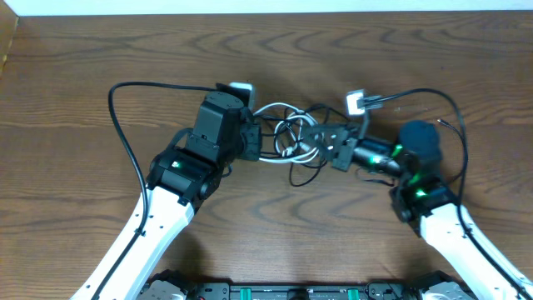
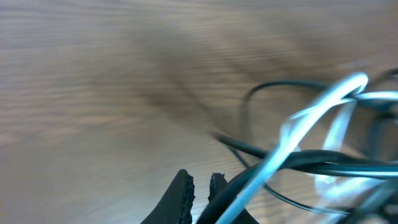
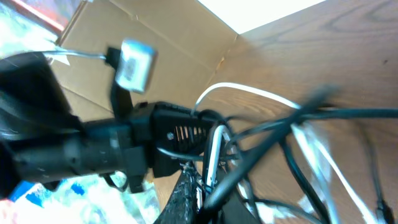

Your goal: Untangle cables

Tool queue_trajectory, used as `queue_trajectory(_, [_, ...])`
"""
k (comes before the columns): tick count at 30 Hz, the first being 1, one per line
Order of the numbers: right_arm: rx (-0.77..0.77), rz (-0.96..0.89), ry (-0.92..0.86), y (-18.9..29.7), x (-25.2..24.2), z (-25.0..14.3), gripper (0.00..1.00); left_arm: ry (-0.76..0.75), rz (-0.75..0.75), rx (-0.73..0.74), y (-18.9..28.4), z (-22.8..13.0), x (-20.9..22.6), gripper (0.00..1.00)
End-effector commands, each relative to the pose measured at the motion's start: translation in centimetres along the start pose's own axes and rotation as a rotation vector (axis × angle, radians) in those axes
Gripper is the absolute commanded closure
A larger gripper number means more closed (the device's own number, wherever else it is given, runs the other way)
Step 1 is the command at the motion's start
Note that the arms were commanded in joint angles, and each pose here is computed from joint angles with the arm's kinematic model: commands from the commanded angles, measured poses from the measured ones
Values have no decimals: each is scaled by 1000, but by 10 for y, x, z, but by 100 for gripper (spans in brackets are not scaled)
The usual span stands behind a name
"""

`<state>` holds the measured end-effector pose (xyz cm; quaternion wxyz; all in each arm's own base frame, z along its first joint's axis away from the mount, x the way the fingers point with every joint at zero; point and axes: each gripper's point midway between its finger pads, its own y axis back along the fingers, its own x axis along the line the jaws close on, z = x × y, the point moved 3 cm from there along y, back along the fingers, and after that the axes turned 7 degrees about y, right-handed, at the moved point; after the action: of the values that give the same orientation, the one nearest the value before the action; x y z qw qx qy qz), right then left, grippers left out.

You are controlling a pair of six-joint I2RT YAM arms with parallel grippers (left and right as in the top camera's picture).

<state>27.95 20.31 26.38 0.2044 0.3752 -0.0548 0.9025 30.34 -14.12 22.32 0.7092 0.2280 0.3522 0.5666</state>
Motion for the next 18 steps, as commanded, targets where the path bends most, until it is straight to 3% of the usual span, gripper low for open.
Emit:
queue_trajectory(1, [-79,3,32,25,7,28,99,-26,308,-85,13,14,44,93])
queue_trajectory(6, [-189,-51,70,70,3,60,99,-60,499,-56,24,3,72,92])
queue_trajectory(18, [-402,-257,115,176,-16,100,99,46,563,-70,28,8,98,93])
